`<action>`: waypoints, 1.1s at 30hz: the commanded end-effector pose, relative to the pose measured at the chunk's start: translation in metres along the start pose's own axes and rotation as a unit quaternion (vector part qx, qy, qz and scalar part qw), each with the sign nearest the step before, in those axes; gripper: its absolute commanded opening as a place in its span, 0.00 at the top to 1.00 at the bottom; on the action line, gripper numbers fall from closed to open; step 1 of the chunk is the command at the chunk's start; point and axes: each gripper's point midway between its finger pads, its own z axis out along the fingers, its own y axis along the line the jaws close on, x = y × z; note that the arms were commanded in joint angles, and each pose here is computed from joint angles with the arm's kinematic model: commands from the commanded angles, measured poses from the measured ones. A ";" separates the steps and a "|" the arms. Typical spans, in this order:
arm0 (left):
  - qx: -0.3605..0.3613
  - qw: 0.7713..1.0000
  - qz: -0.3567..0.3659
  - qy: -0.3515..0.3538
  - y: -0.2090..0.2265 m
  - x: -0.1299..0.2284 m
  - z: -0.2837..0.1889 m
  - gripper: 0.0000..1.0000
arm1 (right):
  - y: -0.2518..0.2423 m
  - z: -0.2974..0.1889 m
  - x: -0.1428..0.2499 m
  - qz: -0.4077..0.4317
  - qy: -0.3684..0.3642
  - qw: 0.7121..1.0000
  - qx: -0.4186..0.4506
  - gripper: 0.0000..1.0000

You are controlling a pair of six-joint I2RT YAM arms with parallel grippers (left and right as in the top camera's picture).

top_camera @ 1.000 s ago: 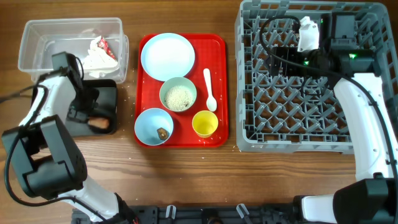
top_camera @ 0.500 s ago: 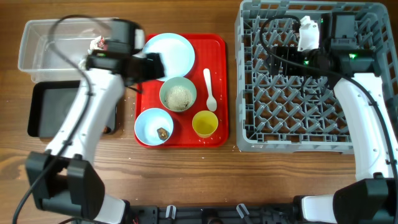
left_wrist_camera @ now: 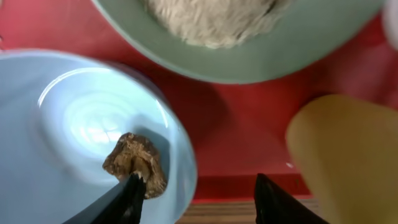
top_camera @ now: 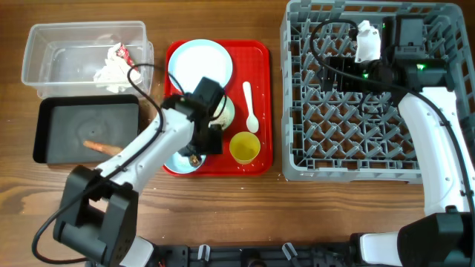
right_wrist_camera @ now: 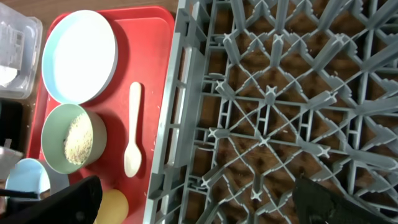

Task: Sort waste into correct bins and load items into the dishwasher rack
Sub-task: 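Pick the brown food piece from the blue bowl and drop it on the black tray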

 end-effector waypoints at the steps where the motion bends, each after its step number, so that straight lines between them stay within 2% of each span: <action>1: -0.001 1.000 -0.010 -0.009 0.006 0.003 0.021 0.47 | 0.005 0.000 -0.005 0.004 -0.004 1.000 -0.011 0.00; 3: 0.007 1.000 -0.008 -0.022 0.003 -0.001 0.027 0.62 | 0.005 0.000 -0.004 0.004 -0.002 1.000 -0.011 0.00; 5: 0.009 1.000 -0.008 -0.026 0.004 0.001 0.033 0.72 | 0.005 0.000 -0.004 0.005 -0.002 1.000 -0.011 0.00; 6: 0.007 1.000 -0.010 -0.021 0.007 0.005 0.037 0.81 | 0.005 0.000 -0.004 0.005 -0.001 1.000 -0.011 0.00; 7: 0.004 1.000 -0.010 -0.018 0.008 0.007 0.038 0.95 | 0.005 0.000 -0.004 0.005 -0.001 1.000 -0.011 0.00; 11: 0.013 1.000 -0.015 -0.012 0.006 0.006 0.022 0.96 | 0.005 0.000 -0.004 0.005 -0.001 1.000 -0.011 0.00; 16: 0.076 0.996 -0.041 -0.022 0.005 -0.025 -0.052 0.96 | 0.005 0.000 -0.004 0.005 -0.002 1.000 -0.011 0.00; 19: 0.117 0.990 -0.060 -0.046 0.028 -0.049 -0.088 0.96 | 0.005 0.000 -0.005 0.004 -0.004 1.000 -0.011 0.00; 23: 0.196 0.973 -0.095 -0.075 0.087 -0.072 -0.103 0.96 | 0.005 0.000 -0.005 0.017 -0.004 1.000 -0.012 0.00; 27: 0.280 0.945 -0.118 -0.121 0.135 -0.086 -0.116 0.96 | 0.006 0.000 -0.004 0.017 -0.003 1.000 -0.015 0.01; 28: 0.313 0.931 -0.126 -0.137 0.150 -0.089 -0.119 0.96 | 0.006 0.000 -0.004 0.017 -0.003 1.000 -0.015 0.00; 31: 0.424 0.872 -0.175 -0.174 0.193 -0.097 -0.119 0.96 | 0.006 0.000 -0.004 0.018 -0.002 1.000 -0.015 0.00; 32: 0.464 0.844 -0.197 -0.181 0.202 -0.100 -0.119 0.96 | 0.006 0.000 -0.004 0.018 -0.002 1.000 -0.015 0.00; 33: 0.518 0.804 -0.223 -0.186 0.210 -0.104 -0.121 0.96 | 0.006 0.000 -0.004 0.018 -0.001 1.000 -0.015 0.00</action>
